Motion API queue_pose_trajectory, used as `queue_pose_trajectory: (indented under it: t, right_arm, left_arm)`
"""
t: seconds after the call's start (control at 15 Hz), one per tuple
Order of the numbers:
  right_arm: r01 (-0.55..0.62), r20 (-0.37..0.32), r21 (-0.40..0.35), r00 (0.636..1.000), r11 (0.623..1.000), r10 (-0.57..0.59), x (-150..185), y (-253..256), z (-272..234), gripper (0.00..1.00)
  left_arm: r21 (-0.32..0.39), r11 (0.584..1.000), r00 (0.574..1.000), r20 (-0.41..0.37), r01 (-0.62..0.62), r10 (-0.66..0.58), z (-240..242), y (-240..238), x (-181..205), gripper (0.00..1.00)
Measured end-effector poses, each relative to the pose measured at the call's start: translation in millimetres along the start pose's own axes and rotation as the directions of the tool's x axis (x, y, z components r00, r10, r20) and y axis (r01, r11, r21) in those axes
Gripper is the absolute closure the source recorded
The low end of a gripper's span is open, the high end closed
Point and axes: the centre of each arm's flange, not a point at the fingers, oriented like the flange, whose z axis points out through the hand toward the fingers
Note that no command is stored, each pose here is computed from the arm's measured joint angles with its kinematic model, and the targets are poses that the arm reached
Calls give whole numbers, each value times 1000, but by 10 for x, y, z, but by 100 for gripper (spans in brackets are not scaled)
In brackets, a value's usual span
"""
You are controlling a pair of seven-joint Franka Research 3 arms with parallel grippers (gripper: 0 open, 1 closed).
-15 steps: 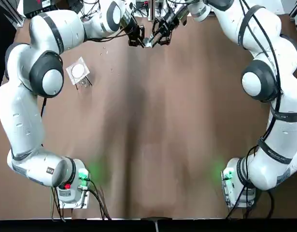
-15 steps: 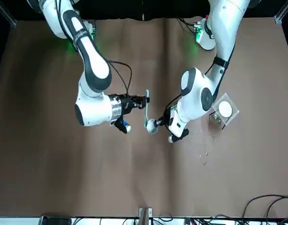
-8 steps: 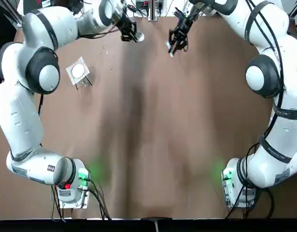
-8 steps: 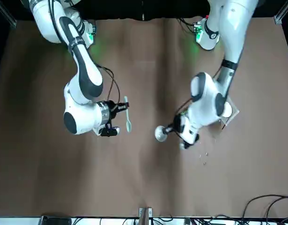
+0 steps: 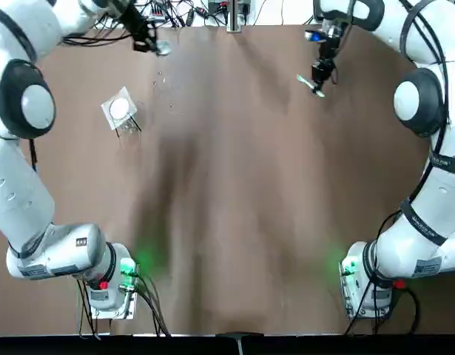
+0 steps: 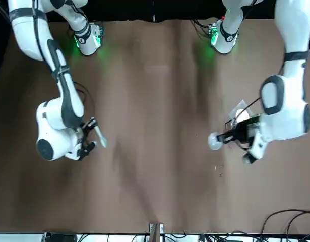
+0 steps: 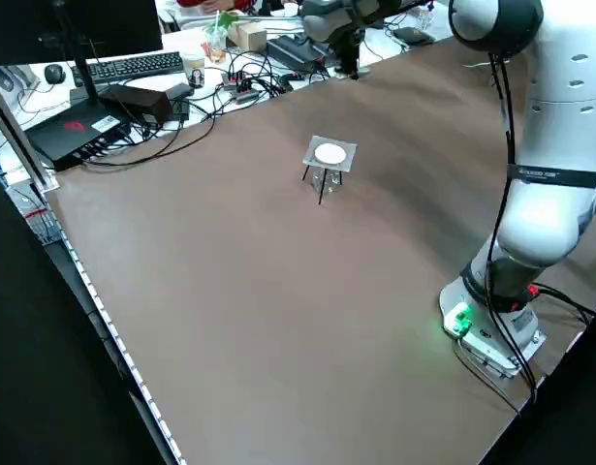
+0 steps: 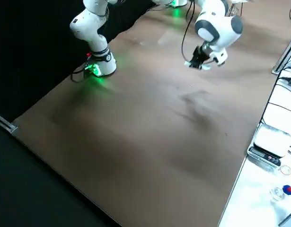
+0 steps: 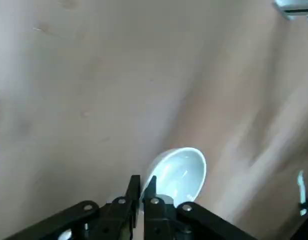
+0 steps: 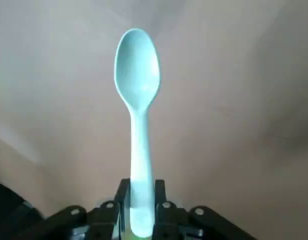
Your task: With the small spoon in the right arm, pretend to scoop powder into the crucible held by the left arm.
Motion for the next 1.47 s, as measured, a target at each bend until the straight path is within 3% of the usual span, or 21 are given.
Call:
queue_pose_trajectory:
  t: [0.2, 0.4, 0.67, 0.8, 0.93, 1.07, 1.47]
  right_arm:
    - [169, 66, -68, 984, 983, -165, -273, 623, 69, 77]
    - [319, 70, -84, 947, 944, -314, -481, 1118, 159, 77]
    - [506, 72, -124, 863, 854, -501, -770, 1698, 331, 77]
    - [587, 129, -153, 809, 795, -573, -848, 1934, 442, 77]
    - [642, 198, -168, 765, 748, -612, -836, 2074, 585, 77]
    - [674, 213, -177, 738, 718, -640, -796, 2131, 714, 77]
    - [695, 220, -185, 718, 695, -660, -782, 2133, 769, 77]
  left_arm:
    - [0, 999, 999, 11, -45, 45, -312, -702, 133, 93]
    - [-11, 996, 996, 20, -92, 92, -382, -1280, 215, 93]
    - [-29, 985, 984, 50, -168, 169, -322, -1953, 182, 93]
    - [-36, 980, 978, 66, -198, 200, -280, -2197, 98, 93]
    - [-44, 973, 971, 78, -225, 228, -237, -2374, 24, 93]
    - [-47, 971, 968, 86, -234, 237, -204, -2435, -15, 93]
    - [-54, 966, 960, 110, -252, 257, -83, -2464, -68, 93]
